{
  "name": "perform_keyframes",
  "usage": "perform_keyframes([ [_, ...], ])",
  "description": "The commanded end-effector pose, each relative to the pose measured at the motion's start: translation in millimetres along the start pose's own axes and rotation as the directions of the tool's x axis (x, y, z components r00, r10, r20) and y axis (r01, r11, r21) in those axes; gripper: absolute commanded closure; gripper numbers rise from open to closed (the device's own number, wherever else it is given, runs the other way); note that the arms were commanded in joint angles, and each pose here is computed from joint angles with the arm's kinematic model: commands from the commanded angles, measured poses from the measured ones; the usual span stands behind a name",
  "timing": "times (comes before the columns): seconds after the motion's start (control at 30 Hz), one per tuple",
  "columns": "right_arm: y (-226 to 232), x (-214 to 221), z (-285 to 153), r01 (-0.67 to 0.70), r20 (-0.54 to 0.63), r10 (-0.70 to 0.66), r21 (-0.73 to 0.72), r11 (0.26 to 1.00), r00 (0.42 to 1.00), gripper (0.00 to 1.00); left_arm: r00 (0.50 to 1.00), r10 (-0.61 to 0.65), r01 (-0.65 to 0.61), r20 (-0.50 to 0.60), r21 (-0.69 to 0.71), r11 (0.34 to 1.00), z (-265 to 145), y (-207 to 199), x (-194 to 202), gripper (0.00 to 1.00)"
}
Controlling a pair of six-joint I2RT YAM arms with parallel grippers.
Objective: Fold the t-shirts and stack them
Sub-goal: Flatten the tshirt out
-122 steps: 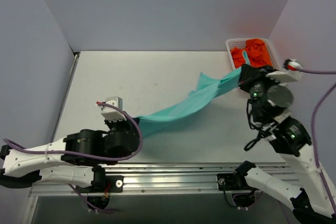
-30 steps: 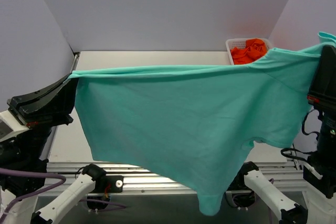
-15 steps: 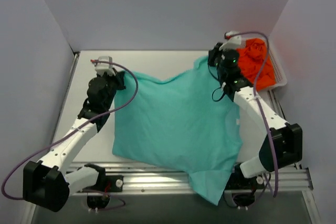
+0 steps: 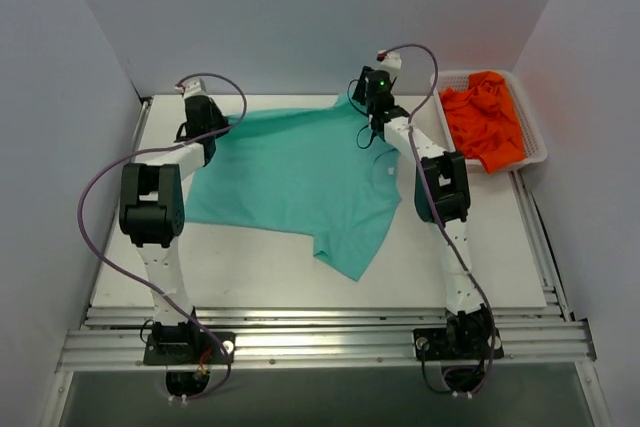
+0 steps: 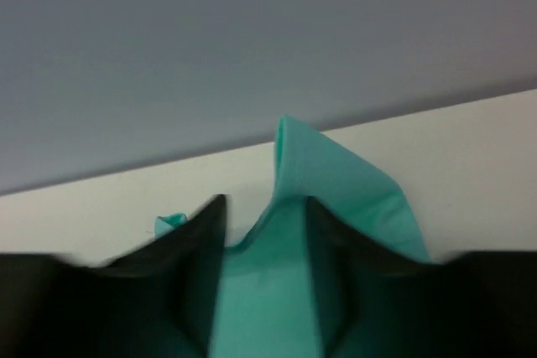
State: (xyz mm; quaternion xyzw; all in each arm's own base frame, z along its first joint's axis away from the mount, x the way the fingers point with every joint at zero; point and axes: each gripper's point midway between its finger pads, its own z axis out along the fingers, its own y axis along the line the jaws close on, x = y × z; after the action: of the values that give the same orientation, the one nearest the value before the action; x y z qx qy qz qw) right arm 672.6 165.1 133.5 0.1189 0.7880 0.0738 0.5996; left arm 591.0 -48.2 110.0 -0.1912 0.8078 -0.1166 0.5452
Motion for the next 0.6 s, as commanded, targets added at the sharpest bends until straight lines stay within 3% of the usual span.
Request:
perform_keyframes([
  [0.0, 10, -57, 16, -0.031, 0.114, 0.029, 0.009, 0.999, 0.993, 0.36, 0.995, -0.093, 0.091, 0.035, 0.045, 0.995, 25, -12, -58, 0.77],
  [0.07, 9, -67, 24, -0.060, 0.169, 0.056, 0.019, 0.998, 0.984, 0.00, 0.990, -0.138, 0.138, 0.038, 0.024, 0.990, 34, -4, -68, 0.20],
  [0.1, 9, -81, 21, -0.082, 0.202, 0.077, 0.015, 0.997, 0.976, 0.00, 0.987, -0.150, 0.148, 0.057, 0.041, 0.988, 39, -11, -80, 0.06],
  [0.17, 11, -107, 13, -0.108, 0.273, 0.102, 0.008, 0.994, 0.957, 0.00, 0.978, -0.194, 0.193, 0.079, 0.024, 0.981, 41, 7, -102, 0.06],
  [0.27, 15, -139, -11, -0.115, 0.331, 0.110, -0.004, 0.993, 0.937, 0.00, 0.964, -0.211, 0.203, 0.160, 0.068, 0.977, 21, -1, -139, 0.06],
  [0.3, 13, -151, -28, -0.109, 0.343, 0.098, 0.013, 0.994, 0.934, 0.00, 0.952, -0.209, 0.191, 0.222, 0.098, 0.977, -2, -13, -166, 0.06],
  [0.33, 12, -155, -36, -0.108, 0.346, 0.094, 0.020, 0.994, 0.934, 0.00, 0.955, -0.197, 0.184, 0.224, 0.075, 0.980, -8, -5, -157, 0.06],
  [0.4, 10, -163, -67, -0.100, 0.351, 0.087, 0.019, 0.995, 0.932, 0.00, 0.929, -0.201, 0.172, 0.310, 0.117, 0.978, -47, -20, -192, 0.06],
  [0.5, 9, -181, -110, -0.111, 0.381, 0.107, -0.011, 0.994, 0.918, 0.00, 0.924, -0.201, 0.182, 0.326, 0.088, 0.979, -88, -16, -196, 0.06],
  [0.53, -2, -150, -111, -0.093, 0.327, 0.084, 0.013, 0.996, 0.941, 0.00, 0.925, -0.201, 0.185, 0.321, 0.080, 0.979, -95, -16, -192, 0.06],
  [0.57, -4, -147, -118, -0.107, 0.326, 0.099, 0.007, 0.994, 0.940, 0.00, 0.936, -0.198, 0.194, 0.291, 0.043, 0.980, -99, -4, -168, 0.06],
])
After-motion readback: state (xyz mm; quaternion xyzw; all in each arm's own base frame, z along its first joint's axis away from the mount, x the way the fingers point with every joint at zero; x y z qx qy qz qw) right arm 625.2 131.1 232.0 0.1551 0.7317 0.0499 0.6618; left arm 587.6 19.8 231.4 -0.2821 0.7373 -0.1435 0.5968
